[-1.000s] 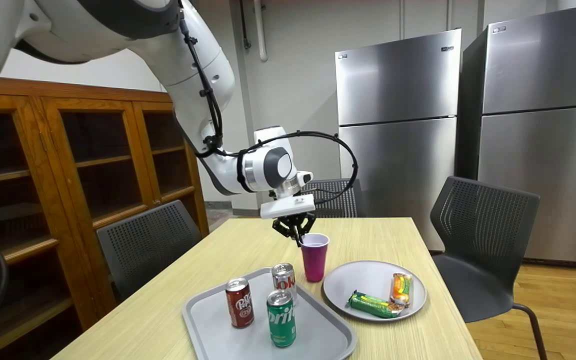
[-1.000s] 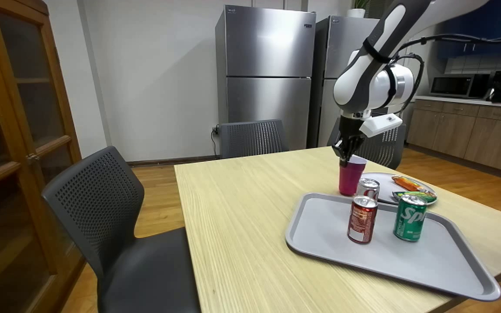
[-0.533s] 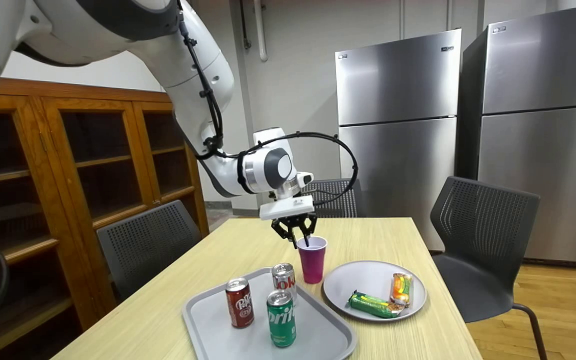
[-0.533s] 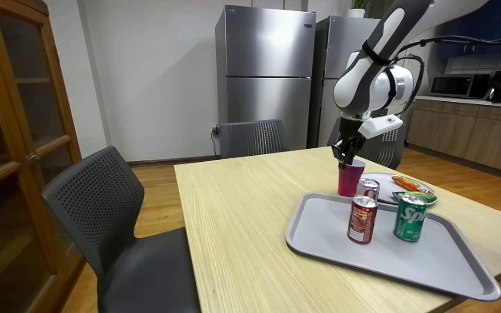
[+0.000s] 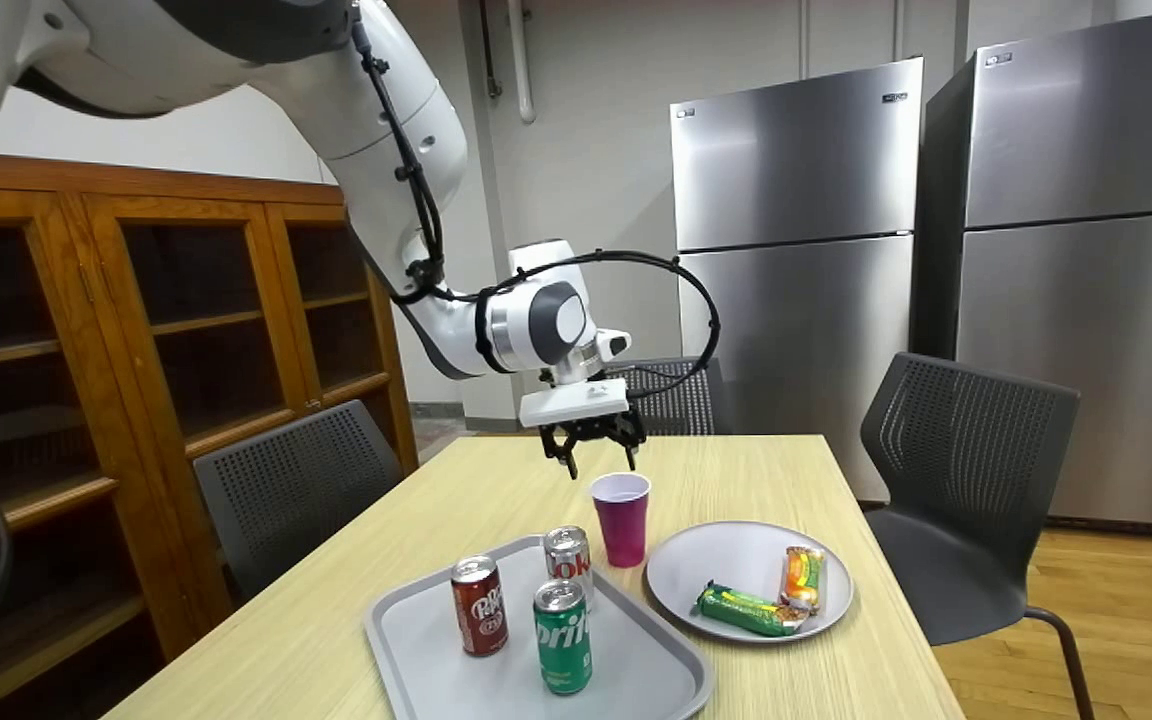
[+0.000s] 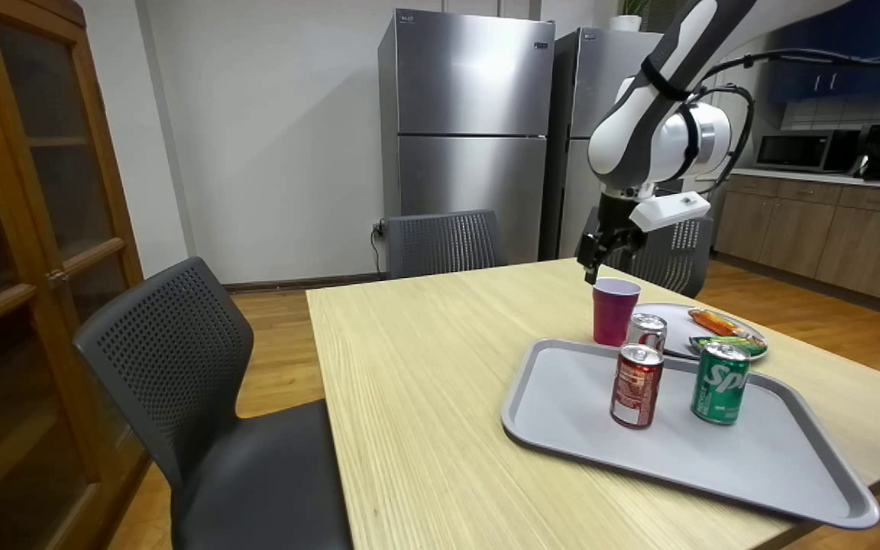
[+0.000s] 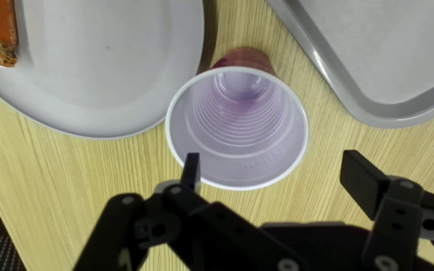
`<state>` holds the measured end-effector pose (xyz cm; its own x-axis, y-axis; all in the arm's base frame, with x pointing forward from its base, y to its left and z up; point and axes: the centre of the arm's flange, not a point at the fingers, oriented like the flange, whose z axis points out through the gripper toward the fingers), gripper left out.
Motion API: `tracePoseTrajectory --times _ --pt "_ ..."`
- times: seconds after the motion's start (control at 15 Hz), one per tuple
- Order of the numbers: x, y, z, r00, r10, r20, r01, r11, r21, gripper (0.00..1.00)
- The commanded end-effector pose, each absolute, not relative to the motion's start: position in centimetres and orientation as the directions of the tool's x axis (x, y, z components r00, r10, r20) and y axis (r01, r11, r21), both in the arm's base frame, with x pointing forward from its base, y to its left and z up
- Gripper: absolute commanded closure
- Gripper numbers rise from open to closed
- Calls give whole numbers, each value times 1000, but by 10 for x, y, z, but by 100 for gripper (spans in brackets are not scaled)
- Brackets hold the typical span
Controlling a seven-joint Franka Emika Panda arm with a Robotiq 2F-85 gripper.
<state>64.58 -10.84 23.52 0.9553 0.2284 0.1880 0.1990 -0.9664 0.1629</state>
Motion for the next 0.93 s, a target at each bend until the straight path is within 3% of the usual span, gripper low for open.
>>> tracePoseTrajectory --times 0.0,0.87 --pt "640 -114 261 959 208 192 192 -976 101 0" --pt "618 -183 290 987 -73 145 -77 -997 22 0"
